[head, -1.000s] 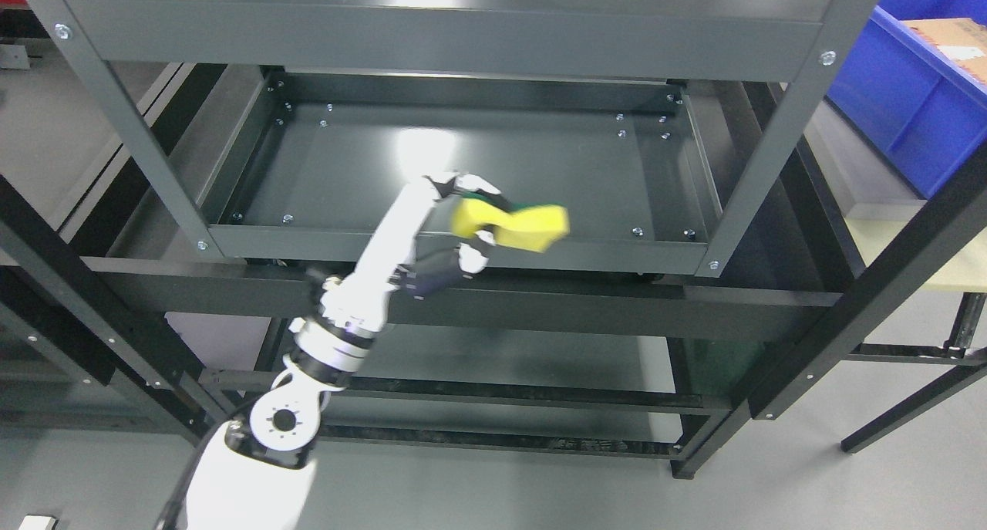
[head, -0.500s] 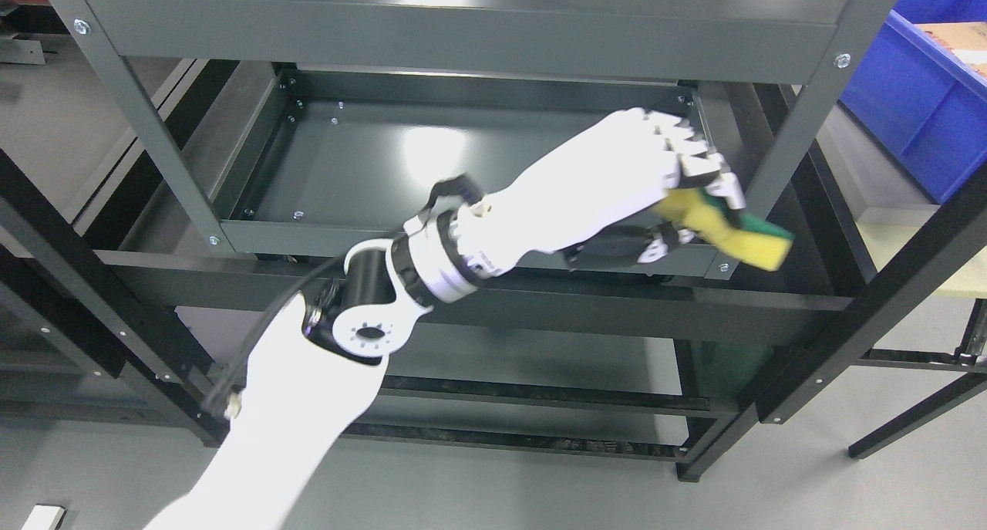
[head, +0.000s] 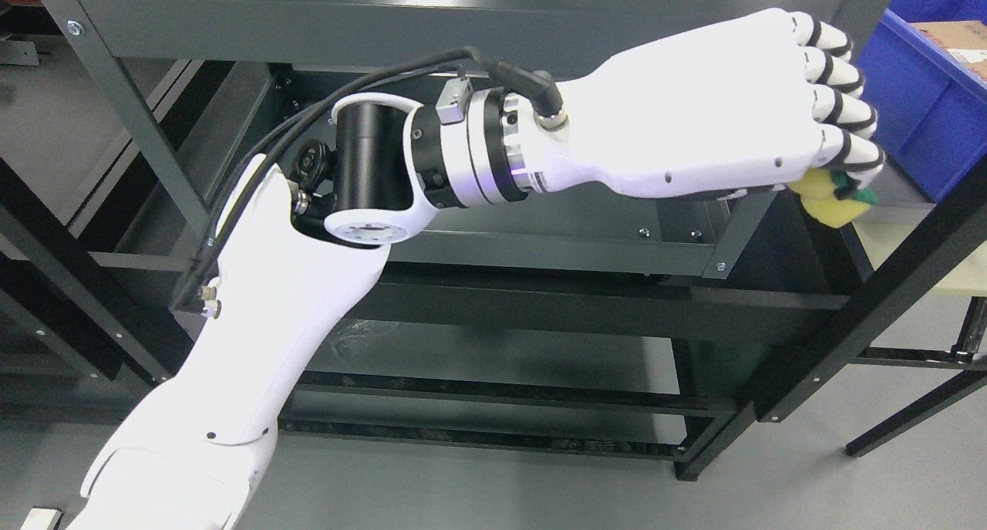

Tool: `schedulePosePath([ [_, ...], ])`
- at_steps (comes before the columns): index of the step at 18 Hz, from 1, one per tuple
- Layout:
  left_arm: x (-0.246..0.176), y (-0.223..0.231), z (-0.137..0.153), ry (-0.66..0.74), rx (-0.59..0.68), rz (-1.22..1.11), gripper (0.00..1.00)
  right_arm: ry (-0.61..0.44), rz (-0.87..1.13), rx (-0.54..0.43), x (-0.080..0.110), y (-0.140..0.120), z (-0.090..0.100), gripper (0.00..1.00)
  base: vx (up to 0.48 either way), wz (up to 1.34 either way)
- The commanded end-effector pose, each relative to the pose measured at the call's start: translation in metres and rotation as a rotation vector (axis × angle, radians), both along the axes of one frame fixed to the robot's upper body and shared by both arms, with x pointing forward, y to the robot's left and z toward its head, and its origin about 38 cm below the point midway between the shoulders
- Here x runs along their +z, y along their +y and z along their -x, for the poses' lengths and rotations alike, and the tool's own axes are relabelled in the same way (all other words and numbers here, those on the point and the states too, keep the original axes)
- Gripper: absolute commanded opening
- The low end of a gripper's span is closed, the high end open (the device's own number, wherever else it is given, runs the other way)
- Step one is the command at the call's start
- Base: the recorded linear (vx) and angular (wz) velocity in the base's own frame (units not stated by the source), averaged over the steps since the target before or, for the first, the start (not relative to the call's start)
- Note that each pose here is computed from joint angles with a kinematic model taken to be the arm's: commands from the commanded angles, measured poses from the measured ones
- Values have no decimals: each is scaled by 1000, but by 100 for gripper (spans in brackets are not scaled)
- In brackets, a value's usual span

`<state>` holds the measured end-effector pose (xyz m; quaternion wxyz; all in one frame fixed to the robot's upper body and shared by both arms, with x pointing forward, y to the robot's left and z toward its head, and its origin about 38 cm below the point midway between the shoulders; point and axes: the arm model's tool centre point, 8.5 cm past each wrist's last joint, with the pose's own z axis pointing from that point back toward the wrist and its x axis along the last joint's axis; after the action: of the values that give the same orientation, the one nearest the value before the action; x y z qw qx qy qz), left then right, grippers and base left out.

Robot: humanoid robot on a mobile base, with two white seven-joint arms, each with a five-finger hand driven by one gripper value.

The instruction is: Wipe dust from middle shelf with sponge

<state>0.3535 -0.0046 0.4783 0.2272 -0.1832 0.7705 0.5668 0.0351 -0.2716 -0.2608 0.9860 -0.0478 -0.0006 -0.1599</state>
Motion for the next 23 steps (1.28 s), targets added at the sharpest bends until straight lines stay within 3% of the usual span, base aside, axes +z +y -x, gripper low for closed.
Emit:
schedulePosePath([
  [1,53,116,-38,-91,323,135,0,-16,24,0,1,-13,-6,100,0,0],
  [5,18,193,-58,86,446,171,0,-16,24,0,1,-13,-6,100,0,0],
  [8,0,248,-57,151,503,175,0,-14,24,0,1,-13,-5,100,0,0],
  [13,13,338,-26,168,569,222,0,-14,24,0,1,-13,-5,100,0,0],
  [23,-18,514,8,397,856,407,0,-14,24,0,1,-13,-5,100,0,0],
])
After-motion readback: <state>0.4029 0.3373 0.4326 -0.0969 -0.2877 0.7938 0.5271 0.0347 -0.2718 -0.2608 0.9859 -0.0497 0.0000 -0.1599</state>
